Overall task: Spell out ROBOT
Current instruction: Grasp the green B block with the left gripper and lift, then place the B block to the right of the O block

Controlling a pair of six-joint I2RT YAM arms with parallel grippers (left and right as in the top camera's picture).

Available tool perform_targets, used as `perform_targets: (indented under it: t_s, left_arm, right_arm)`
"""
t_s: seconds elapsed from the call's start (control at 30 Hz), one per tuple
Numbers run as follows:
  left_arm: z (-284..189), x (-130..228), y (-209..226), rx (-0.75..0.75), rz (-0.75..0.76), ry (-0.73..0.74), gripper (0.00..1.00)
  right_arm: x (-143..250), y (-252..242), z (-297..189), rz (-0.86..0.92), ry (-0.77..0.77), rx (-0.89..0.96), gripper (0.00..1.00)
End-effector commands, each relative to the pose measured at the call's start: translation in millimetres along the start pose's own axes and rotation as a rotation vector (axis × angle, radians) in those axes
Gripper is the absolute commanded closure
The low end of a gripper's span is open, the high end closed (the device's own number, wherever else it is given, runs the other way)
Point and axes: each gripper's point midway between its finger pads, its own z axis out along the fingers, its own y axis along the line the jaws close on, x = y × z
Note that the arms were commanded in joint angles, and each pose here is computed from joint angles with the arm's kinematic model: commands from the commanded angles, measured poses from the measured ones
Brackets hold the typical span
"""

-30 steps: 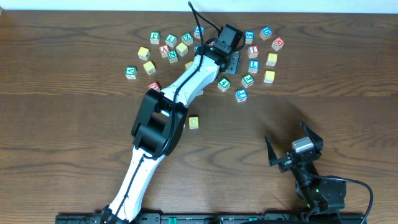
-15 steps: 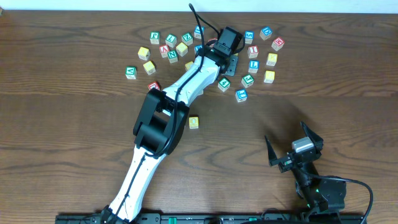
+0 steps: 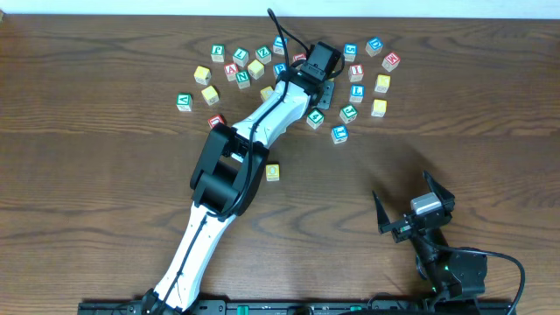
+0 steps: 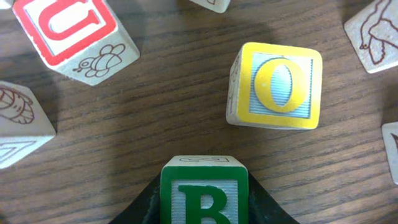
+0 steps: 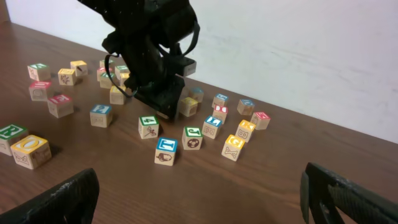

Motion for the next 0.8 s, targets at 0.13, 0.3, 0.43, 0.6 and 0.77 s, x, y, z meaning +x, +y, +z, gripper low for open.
perform_targets:
  t_s: [0.13,0.3,0.43,0.6,0.77]
  left_arm:
    - [-28,-24,3,-0.013,0.000,-0.052,0.81]
    - [-93,-52,9,-0.032,-0.009,-0.106,0.85]
    - [-167,-54,18,-0.034,-0.069,-0.090,0.85]
    - [-211,-21,31,-0.073,-0.162,0.031,0.86]
    - [-224,30,42,-0.151,-0.203,0.225,0.88]
  right_arm:
    - [0,2,0,0.015,-0.001,-0.009,0.01]
    - [0,2,0,0.015,-0.001,-0.009,0.01]
    - [0,2,0,0.015,-0.001,-0.009,0.01]
    - [0,2,0,0.015,-0.001,-0.009,0.01]
    - [0,2,0,0.015,-0.001,-0.009,0.01]
